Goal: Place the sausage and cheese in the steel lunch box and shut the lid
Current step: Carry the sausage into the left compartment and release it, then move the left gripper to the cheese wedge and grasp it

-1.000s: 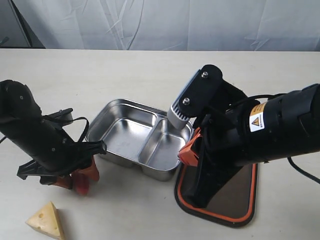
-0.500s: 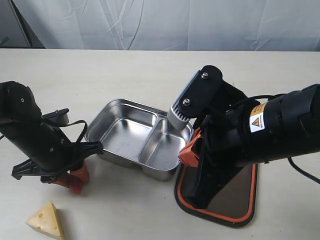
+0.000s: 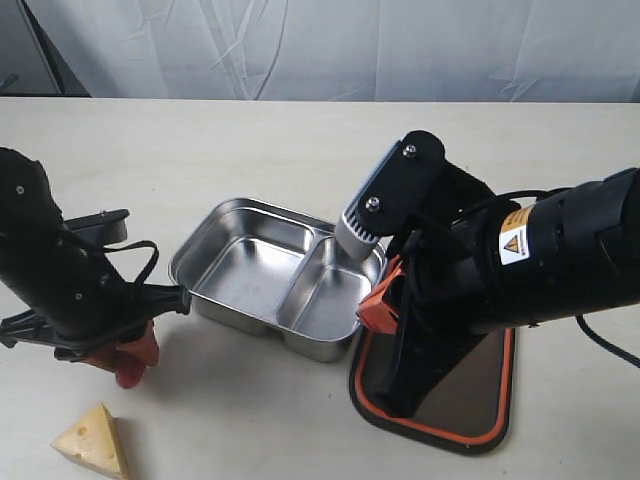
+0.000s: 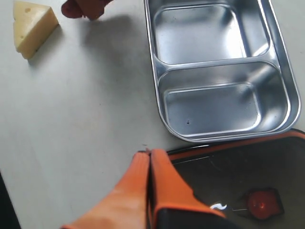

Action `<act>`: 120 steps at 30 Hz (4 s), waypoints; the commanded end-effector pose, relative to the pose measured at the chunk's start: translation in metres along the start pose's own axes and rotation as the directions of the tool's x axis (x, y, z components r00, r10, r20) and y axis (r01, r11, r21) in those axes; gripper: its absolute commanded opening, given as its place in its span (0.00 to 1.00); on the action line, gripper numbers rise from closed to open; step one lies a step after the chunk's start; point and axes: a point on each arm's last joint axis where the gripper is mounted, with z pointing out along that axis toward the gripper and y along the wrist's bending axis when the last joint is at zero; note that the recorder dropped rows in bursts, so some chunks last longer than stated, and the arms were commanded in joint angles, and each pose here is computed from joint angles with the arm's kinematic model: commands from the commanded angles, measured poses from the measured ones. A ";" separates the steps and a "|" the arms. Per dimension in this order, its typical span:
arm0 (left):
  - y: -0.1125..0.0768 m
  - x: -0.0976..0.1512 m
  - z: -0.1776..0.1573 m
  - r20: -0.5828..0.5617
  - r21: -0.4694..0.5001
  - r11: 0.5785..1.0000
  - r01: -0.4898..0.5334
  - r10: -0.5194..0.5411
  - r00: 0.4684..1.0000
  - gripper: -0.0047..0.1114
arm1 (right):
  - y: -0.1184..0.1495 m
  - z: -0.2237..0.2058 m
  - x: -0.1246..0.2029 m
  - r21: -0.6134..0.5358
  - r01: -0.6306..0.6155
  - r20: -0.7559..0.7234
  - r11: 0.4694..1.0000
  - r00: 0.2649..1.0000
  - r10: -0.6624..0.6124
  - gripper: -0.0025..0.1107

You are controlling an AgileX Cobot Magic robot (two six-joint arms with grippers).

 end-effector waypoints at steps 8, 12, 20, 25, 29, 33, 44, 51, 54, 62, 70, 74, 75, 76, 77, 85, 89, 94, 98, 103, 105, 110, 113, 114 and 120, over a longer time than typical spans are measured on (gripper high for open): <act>-0.012 -0.003 -0.055 0.216 0.082 0.994 -0.073 0.054 0.975 0.04 | 0.000 -0.002 -0.001 0.005 0.007 0.010 1.000 1.000 -0.007 0.03; -0.026 -0.013 -0.079 0.299 0.128 0.982 -0.138 0.095 0.950 0.04 | 0.000 -0.004 -0.001 0.007 0.008 0.016 1.000 1.000 -0.008 0.03; -0.050 -0.032 -0.088 0.313 0.227 0.946 -0.230 0.152 0.938 0.04 | 0.001 -0.010 -0.002 0.015 0.015 0.039 1.000 0.999 -0.016 0.03; -0.058 -0.040 -0.068 0.260 0.206 0.946 -0.250 0.193 0.946 0.04 | 0.001 -0.014 -0.003 0.018 0.015 0.053 1.000 0.998 -0.016 0.03; -0.068 -0.045 -0.051 0.246 0.192 0.943 -0.272 0.222 0.943 0.04 | 0.002 -0.020 -0.003 0.027 -0.006 0.070 1.000 0.998 0.004 0.03; -0.074 -0.050 -0.041 0.249 0.184 0.942 -0.281 0.232 0.940 0.04 | 0.003 -0.028 0.000 0.029 -0.025 0.061 0.999 0.998 0.023 0.03; -0.078 -0.056 -0.034 0.255 0.184 0.926 -0.330 0.279 0.926 0.17 | 0.006 -0.043 0.005 0.037 -0.058 0.060 0.998 0.997 0.056 0.03; -0.082 -0.059 -0.037 0.275 0.198 0.914 -0.355 0.295 0.915 0.50 | 0.006 -0.043 0.005 0.040 -0.075 0.057 0.996 0.996 0.073 0.03; -0.081 -0.057 -0.037 0.262 0.181 0.900 -0.398 0.346 0.901 0.51 | 0.005 -0.043 0.005 0.050 -0.069 0.054 0.996 0.996 0.067 0.03; -0.061 -0.031 -0.081 0.186 0.009 0.858 -0.514 0.504 0.844 0.15 | 0.003 -0.043 0.006 0.071 -0.093 0.047 0.993 0.995 0.090 0.03; -0.035 0.025 -0.140 0.162 -0.088 0.686 -0.723 0.726 0.669 0.04 | 0.000 -0.043 0.007 0.103 -0.054 0.036 0.993 0.998 0.051 0.03; -0.019 0.050 -0.138 0.093 -0.083 0.580 -0.810 0.814 0.573 0.04 | -0.001 -0.044 0.008 0.115 -0.040 0.032 0.993 0.999 0.036 0.03; -0.016 0.054 -0.137 0.088 -0.085 0.553 -0.829 0.833 0.547 0.04 | -0.001 -0.044 0.008 0.118 -0.035 0.030 0.992 0.999 0.032 0.03; -0.014 0.057 -0.136 0.085 -0.085 0.533 -0.842 0.846 0.527 0.04 | -0.001 -0.044 0.008 0.120 -0.033 0.030 0.992 0.999 0.030 0.03; -0.013 0.061 -0.135 0.083 -0.075 0.507 -0.858 0.861 0.502 0.04 | -0.002 -0.044 0.008 0.123 -0.029 0.028 0.992 0.999 0.026 0.03; -0.009 0.083 -0.116 0.074 0.058 0.136 -0.989 0.987 0.140 0.19 | -0.002 -0.044 0.009 0.127 -0.021 0.019 0.992 1.000 0.019 0.03; -0.008 0.089 -0.107 0.121 0.085 -0.084 -0.993 0.990 -0.073 0.39 | -0.002 -0.044 0.009 0.126 -0.021 0.016 0.992 1.000 0.019 0.03; -0.008 0.095 -0.099 0.173 0.095 -0.256 -0.962 0.956 -0.237 0.51 | -0.002 -0.044 0.009 0.126 -0.021 0.014 0.992 1.000 0.020 0.03; 0.006 0.091 -0.086 0.064 0.048 -0.339 -0.940 0.940 -0.336 0.56 | -0.002 -0.044 0.009 0.126 -0.021 0.014 0.992 1.000 0.020 0.03; 0.018 0.092 -0.065 -0.014 0.080 -0.350 -0.933 0.936 -0.352 0.60 | -0.002 -0.044 0.009 0.124 -0.023 0.012 0.992 1.000 0.021 0.03; 0.018 0.090 -0.060 -0.007 0.072 -0.338 -0.938 0.940 -0.340 0.61 | -0.002 -0.044 0.009 0.124 -0.023 0.012 0.992 1.000 0.021 0.03; 0.017 0.084 -0.057 -0.016 0.011 -0.354 -0.935 0.935 -0.354 0.61 | -0.002 -0.044 0.009 0.124 -0.023 0.012 0.992 1.000 0.021 0.03; 0.015 0.083 -0.056 -0.037 -0.011 -0.448 -0.894 0.894 -0.447 0.61 | -0.002 -0.044 0.009 0.124 -0.023 0.012 0.992 1.000 0.021 0.03; 0.012 0.084 -0.055 -0.045 -0.010 -0.478 -0.878 0.878 -0.477 0.61 | -0.002 -0.044 0.009 0.124 -0.023 0.012 0.992 1.000 0.021 0.03; 0.002 0.090 -0.048 -0.081 0.020 -0.585 -0.811 0.807 -0.585 0.61 | -0.002 -0.044 0.009 0.124 -0.023 0.012 0.992 1.000 0.021 0.03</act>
